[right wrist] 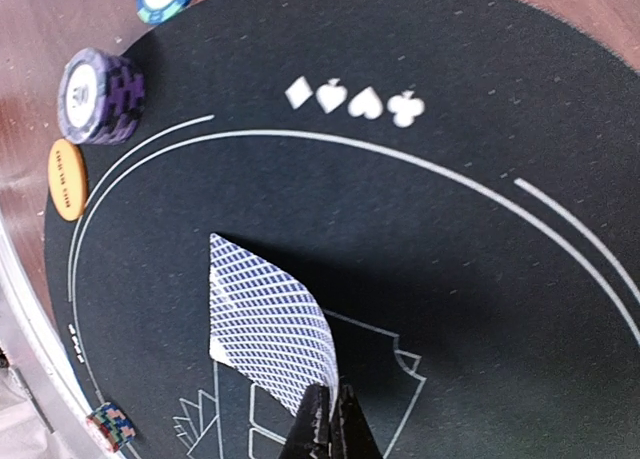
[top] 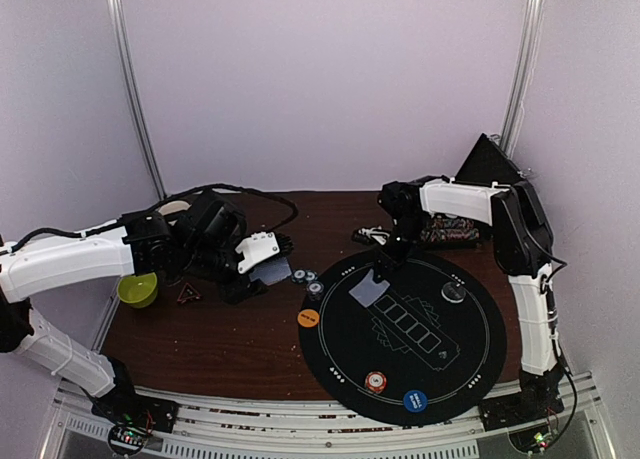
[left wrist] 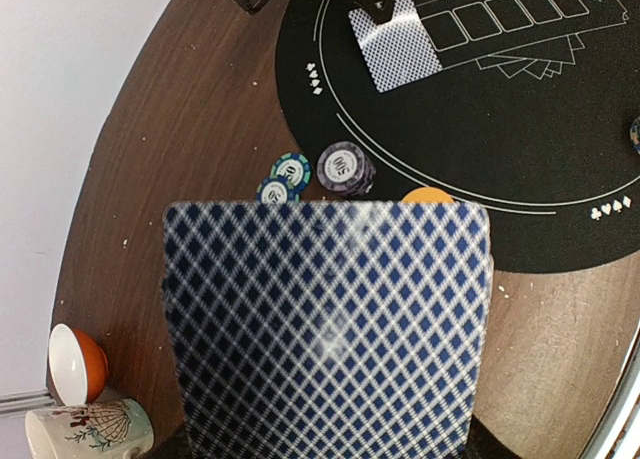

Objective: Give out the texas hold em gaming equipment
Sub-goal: Distribute the poker card in the big blind area.

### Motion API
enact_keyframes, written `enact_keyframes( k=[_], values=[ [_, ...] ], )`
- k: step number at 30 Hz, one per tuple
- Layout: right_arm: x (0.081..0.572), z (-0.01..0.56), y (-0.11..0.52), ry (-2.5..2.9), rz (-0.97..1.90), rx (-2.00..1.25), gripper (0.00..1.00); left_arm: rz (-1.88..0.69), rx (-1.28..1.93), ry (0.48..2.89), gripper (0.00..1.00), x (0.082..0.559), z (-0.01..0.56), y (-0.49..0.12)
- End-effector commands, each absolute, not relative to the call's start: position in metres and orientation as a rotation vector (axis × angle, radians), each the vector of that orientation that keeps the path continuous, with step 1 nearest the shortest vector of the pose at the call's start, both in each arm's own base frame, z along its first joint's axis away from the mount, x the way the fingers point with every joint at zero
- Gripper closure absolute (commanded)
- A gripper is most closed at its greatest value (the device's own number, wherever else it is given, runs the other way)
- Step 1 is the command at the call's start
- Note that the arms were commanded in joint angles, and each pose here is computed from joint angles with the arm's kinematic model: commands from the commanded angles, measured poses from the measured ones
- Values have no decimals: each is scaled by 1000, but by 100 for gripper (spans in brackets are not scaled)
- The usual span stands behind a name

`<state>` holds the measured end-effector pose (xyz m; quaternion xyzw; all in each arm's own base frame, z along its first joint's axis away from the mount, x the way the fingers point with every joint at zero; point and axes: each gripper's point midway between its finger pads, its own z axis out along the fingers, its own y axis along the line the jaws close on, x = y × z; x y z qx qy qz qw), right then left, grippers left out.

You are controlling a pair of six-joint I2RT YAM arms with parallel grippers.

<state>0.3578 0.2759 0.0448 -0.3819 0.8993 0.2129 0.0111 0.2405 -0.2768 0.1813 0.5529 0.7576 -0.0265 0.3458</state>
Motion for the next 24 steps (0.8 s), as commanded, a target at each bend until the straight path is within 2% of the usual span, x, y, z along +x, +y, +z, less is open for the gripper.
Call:
enact_keyframes(
  k=[1,9,16,19,24],
  values=[
    [363,39,269,2839,578,-1203,100,-80,1396,1924,39,247,193,-283],
    [374,63,265,2826,478,-1124,100,-72,1398,1919,39,249,194,-284],
    [399,120,231,2752,32,-915,100,-58,1396,1915,39,250,195,-283],
    [384,131,241,2741,97,-968,100,-54,1395,1913,39,250,195,-282],
    [345,146,284,2698,386,-1136,100,-48,1386,1910,39,250,197,-280]
  ],
)
